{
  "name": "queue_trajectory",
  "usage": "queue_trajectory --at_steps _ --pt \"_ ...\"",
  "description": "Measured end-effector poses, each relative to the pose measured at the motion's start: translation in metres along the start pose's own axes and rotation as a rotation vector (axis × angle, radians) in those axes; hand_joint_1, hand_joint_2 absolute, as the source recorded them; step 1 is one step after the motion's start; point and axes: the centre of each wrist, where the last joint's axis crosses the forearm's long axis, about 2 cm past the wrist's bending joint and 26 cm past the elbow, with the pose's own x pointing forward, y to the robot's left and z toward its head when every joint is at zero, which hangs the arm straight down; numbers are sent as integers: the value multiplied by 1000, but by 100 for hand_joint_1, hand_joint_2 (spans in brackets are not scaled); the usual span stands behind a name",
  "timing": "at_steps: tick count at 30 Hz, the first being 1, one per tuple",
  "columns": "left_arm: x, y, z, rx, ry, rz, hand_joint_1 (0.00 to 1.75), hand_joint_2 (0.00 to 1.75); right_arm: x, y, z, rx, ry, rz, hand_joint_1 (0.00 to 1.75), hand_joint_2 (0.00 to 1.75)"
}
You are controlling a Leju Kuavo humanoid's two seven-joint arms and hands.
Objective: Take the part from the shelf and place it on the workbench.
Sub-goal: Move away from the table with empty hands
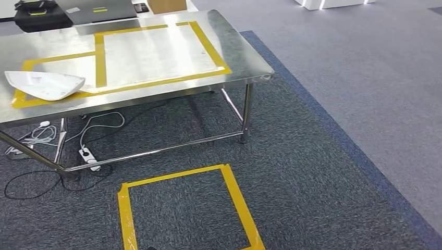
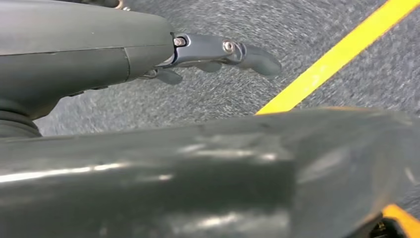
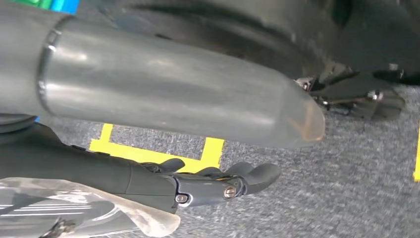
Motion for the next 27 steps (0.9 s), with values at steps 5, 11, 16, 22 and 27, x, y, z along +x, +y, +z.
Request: queue_trajectory --at_steps 5,11,16,22,27 --pt "2 -1 0 -19 6 2 0 0 -2 -1 0 3 6 5 0 0" --pt "1 -2 1 -52 31 1 0 0 -3 -1 0 4 11 12 0 0" --pt "3 -1 -1 -63 32 1 0 0 -1 -2 0 5 14 13 0 0" --pt "2 -2 0 -66 34 -2 0 0 -1 -2 0 6 19 13 0 0" --pt "0 -2 0 -74 39 -8 0 0 -3 0 0 9 22 12 0 0"
